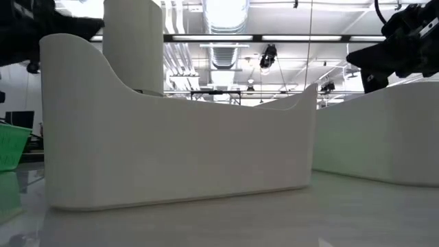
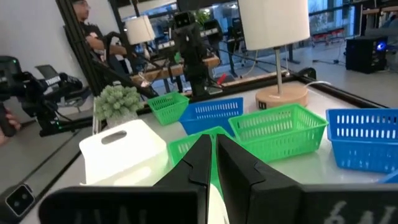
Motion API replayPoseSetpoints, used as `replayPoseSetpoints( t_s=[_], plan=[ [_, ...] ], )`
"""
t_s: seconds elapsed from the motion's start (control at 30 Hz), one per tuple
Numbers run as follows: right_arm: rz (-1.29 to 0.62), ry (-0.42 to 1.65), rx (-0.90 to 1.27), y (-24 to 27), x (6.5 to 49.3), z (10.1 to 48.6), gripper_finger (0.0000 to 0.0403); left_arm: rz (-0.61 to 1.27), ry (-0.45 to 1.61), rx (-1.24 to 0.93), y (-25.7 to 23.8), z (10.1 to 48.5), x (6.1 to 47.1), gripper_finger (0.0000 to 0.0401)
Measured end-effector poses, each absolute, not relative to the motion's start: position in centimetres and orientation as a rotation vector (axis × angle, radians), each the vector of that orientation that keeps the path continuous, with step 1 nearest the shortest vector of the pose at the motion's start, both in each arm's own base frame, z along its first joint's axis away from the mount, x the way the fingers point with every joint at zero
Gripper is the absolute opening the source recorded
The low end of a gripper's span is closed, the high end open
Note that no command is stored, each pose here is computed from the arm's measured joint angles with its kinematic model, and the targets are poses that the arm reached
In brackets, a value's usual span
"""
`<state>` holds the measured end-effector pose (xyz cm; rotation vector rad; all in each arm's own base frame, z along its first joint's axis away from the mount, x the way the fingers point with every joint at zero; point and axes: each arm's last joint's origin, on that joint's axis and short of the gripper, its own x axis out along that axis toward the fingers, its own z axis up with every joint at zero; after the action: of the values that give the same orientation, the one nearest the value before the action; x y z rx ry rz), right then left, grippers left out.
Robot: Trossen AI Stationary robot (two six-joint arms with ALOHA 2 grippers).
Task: Stack baskets by color
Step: Stack the top green bin on top of the bottom right green bin
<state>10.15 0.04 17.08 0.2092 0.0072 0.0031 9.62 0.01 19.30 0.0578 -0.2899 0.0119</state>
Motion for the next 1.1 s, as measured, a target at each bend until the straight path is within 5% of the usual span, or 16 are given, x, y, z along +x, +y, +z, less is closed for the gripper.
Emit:
replayPoseSetpoints(
  t_s=[0.5, 1.1],
  plan=[
    [-0.146, -0.128, 0.174, -0.4, 10.6, 18.4, 0.0018, 0.024, -0.702, 0.055, 0.0, 22.8, 7.7, 0.0000],
    [-0.355, -0.020, -0.049, -2.1, 14.8, 19.7, 0.0018, 0.459, -0.604, 0.313, 0.9, 22.9, 7.9, 0.0000]
  ],
)
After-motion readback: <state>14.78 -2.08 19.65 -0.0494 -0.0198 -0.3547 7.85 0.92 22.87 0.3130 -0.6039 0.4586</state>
